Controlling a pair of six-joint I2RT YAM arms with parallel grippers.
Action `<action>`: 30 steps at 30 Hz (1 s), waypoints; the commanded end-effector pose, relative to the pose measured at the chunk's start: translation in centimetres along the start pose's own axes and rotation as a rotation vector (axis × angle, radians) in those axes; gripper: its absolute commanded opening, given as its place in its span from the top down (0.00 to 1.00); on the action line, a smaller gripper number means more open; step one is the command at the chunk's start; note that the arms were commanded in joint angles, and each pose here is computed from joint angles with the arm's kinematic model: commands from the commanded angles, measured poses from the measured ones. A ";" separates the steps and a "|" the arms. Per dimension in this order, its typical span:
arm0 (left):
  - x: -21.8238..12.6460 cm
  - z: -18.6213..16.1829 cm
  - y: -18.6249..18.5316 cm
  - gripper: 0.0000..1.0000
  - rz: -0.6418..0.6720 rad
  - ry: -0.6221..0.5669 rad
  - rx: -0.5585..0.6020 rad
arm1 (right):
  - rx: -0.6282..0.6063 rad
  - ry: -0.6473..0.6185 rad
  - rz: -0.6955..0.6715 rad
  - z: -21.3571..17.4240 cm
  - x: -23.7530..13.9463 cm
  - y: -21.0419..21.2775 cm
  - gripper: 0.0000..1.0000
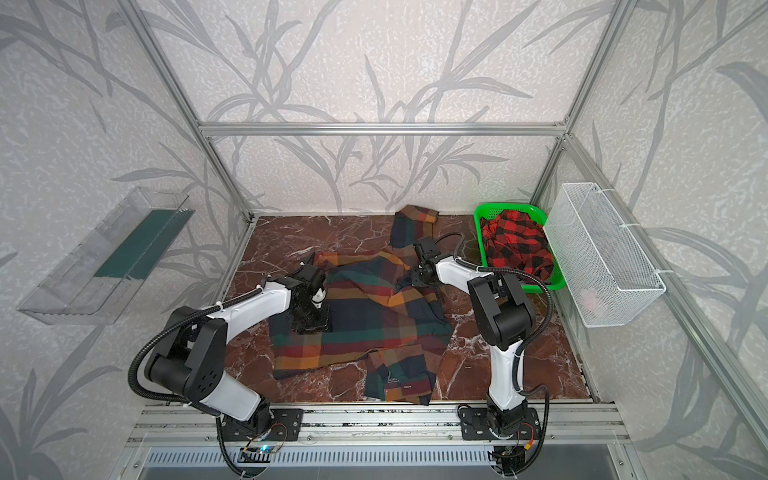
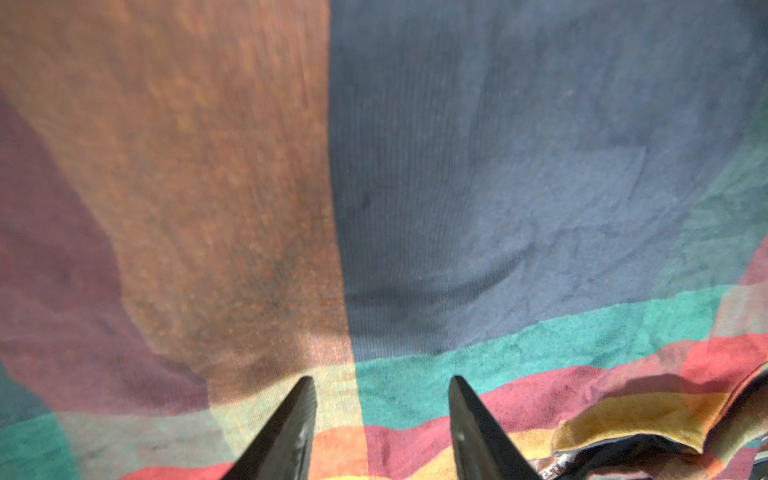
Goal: Fold and stack the long sleeve shirts
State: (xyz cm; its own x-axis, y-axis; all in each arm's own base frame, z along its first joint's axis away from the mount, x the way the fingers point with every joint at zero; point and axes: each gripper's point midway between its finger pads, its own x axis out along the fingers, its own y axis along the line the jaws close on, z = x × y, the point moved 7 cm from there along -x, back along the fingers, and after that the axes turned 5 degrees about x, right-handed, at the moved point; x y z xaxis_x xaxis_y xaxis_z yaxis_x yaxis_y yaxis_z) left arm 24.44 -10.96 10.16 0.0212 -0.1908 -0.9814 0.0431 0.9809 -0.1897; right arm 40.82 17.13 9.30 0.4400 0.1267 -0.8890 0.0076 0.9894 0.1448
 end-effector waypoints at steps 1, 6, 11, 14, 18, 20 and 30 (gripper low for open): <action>-0.5 -0.6 -0.1 0.47 0.005 -0.002 0.028 | -0.017 -0.022 -0.138 2.0 0.1 -2.0 0.81; -0.6 -0.6 -0.1 0.47 0.012 -0.006 0.036 | 0.102 0.060 -0.098 2.4 1.4 -5.2 0.81; -0.5 -0.5 -0.4 0.47 0.002 -0.002 0.039 | 0.208 0.068 -0.027 1.0 0.2 -7.0 0.81; -0.7 -0.4 -0.5 0.47 0.003 -0.014 0.041 | 0.206 0.022 0.042 0.3 -2.1 -6.0 0.81; -1.9 0.1 -0.5 0.47 0.008 -0.079 0.034 | 0.186 -0.044 0.099 -0.5 -5.7 -4.1 0.80; -2.4 0.3 -0.7 0.46 -0.009 -0.112 0.026 | 0.171 -0.069 0.150 -1.1 -6.5 -2.5 0.80; -3.2 -0.5 -0.7 0.45 -0.043 -0.138 0.009 | 0.121 0.029 0.137 -4.6 -3.5 -0.3 0.79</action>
State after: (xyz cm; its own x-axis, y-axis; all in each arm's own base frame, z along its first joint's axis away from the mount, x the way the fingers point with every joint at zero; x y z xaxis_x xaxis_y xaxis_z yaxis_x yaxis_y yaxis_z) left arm 24.46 -11.38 12.80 0.1394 -0.2373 -0.9614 0.0647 0.9710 -0.2303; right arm 35.74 17.16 13.03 0.4660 0.2814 -0.8389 0.0093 0.9465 0.3227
